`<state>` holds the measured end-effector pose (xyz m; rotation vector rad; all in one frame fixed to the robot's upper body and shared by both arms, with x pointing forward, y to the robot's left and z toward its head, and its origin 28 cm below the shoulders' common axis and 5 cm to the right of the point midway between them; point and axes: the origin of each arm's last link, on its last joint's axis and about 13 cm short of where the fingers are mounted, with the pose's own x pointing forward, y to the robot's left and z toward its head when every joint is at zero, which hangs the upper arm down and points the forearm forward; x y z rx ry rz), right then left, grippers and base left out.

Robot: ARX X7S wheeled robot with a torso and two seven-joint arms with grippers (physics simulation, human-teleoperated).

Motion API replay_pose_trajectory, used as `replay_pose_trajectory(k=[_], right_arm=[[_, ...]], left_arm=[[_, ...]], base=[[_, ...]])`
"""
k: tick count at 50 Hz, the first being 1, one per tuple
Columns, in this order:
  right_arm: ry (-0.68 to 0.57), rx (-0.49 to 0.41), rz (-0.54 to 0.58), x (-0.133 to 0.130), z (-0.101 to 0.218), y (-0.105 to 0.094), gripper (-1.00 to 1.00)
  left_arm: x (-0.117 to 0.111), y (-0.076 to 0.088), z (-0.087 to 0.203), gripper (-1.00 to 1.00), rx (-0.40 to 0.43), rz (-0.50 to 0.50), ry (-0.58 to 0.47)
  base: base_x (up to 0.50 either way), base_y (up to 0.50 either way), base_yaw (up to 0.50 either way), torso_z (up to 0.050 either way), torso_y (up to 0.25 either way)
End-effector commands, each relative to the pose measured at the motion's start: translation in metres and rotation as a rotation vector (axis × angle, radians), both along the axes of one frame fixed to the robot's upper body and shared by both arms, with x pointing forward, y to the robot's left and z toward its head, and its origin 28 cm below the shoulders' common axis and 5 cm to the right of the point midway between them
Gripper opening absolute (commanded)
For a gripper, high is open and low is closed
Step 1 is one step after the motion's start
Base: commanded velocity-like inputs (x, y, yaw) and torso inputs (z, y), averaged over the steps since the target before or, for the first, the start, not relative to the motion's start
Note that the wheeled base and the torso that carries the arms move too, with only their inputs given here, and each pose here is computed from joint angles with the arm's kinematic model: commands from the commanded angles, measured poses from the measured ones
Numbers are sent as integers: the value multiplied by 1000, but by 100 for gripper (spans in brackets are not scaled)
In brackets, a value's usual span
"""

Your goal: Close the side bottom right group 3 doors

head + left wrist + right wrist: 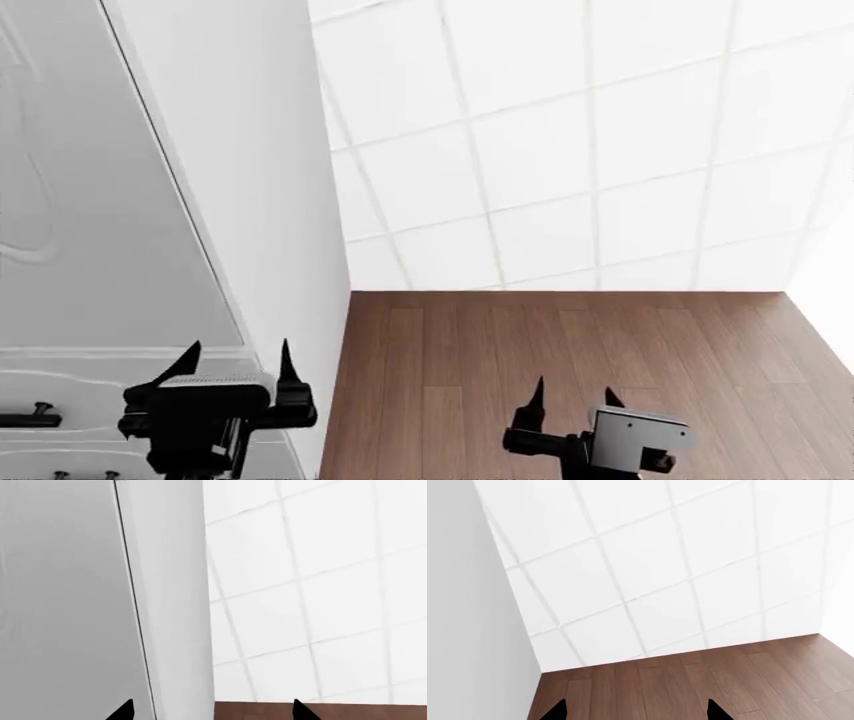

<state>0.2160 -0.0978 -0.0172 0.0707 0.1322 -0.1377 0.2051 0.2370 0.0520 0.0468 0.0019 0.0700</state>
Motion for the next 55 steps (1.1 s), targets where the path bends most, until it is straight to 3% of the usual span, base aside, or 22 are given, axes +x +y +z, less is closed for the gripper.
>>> replay_pose_trajectory(k=[1, 55], right_arm=[[27, -19, -4, -1, -1, 1, 100], [52, -33, -7, -1, -3, 2, 100]], left_arm=[[-2, -16, -25, 100, -40, -41, 17], [0, -15, -30, 100, -62, -39, 32]], base=[[-395, 18, 0, 0, 0], [-500, 90, 0, 0, 0]])
